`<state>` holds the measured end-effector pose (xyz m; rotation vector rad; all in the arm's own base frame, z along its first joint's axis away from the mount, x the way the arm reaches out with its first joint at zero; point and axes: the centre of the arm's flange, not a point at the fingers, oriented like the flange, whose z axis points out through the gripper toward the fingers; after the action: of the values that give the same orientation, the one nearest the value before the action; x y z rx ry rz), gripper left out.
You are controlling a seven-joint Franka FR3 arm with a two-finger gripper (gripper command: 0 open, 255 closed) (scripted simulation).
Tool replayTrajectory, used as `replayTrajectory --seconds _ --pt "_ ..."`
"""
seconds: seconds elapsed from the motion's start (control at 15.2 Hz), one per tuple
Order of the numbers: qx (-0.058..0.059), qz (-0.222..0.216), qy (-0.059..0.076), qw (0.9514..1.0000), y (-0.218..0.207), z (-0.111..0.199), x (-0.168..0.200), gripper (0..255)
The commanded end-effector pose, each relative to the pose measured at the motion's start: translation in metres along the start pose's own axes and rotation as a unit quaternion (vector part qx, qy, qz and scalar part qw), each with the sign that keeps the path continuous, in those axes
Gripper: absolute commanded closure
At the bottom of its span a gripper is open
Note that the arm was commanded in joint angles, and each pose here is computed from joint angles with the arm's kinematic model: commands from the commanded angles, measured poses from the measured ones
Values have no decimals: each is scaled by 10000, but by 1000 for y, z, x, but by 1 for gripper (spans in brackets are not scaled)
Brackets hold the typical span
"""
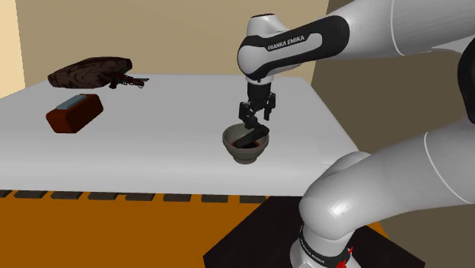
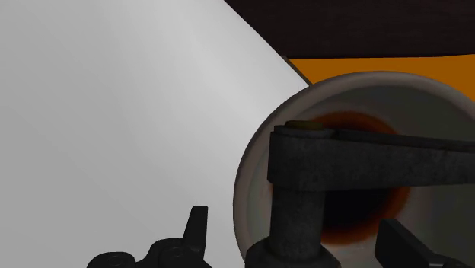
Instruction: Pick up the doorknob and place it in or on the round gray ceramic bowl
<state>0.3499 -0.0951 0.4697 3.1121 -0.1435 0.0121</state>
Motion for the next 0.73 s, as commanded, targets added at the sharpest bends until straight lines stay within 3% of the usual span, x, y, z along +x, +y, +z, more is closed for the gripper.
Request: replayTrajectory --seconds 0.0,0.13,0.66 --pt "0 0 -5 10000 -1 -18 0 0" --pt "0 0 -5 10000 -1 -42 0 0" --pt "0 0 -5 10000 -1 -42 0 0"
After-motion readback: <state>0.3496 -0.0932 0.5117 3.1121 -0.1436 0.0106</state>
